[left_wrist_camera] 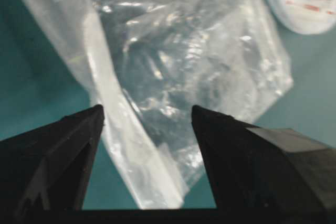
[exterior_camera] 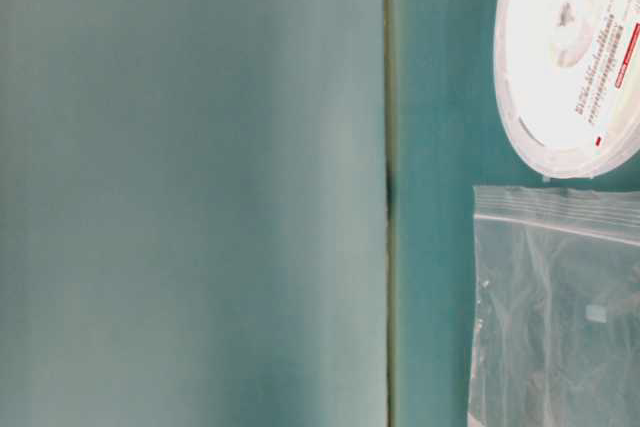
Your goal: Take out the reel from the clear zip bag.
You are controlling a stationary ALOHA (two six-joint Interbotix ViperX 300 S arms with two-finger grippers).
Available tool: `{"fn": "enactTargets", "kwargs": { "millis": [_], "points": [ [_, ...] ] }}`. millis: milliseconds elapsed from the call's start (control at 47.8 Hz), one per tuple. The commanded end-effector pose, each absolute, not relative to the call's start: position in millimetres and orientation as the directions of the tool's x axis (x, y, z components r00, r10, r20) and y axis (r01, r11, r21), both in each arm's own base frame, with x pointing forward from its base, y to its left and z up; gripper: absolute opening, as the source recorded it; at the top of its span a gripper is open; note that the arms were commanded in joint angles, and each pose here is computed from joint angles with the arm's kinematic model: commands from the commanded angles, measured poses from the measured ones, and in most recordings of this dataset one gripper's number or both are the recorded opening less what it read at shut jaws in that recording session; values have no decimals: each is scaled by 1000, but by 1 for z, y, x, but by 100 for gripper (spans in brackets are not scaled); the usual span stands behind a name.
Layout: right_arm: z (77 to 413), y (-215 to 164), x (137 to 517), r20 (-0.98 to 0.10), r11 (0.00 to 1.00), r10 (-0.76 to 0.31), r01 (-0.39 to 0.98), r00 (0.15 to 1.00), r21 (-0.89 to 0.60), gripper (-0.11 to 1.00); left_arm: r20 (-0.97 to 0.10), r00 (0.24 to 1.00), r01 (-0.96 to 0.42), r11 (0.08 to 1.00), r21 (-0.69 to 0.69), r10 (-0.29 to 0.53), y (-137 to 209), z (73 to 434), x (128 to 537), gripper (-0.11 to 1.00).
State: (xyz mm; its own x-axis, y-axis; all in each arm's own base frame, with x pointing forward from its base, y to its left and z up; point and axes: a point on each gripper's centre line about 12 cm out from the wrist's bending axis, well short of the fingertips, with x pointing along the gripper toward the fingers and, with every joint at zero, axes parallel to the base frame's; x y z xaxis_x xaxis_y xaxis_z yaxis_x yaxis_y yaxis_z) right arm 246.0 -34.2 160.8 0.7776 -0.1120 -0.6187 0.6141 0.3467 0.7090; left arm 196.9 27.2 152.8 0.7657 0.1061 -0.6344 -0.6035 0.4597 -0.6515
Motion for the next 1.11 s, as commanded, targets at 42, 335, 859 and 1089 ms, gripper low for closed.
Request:
{"fn": "enactTargets", "kwargs": {
  "millis": [42,335,859,1089],
  "points": [
    [173,-35,246,-578,426,-119,567,807,704,83,-604,789,-571,493,-656,109,26,168,192,80],
    [190,-35,246,-527,571,-121,493,841,656,83,-523,844,-474,619,-626,117,25,191,183,80],
    [202,-30,245,-485,712,-108,409,868,572,83,-481,868,-402,740,-540,121,25,203,184,80],
    [209,-22,240,-471,793,-79,342,878,505,83,-477,874,-321,848,-423,93,19,205,185,80]
  ]
}}
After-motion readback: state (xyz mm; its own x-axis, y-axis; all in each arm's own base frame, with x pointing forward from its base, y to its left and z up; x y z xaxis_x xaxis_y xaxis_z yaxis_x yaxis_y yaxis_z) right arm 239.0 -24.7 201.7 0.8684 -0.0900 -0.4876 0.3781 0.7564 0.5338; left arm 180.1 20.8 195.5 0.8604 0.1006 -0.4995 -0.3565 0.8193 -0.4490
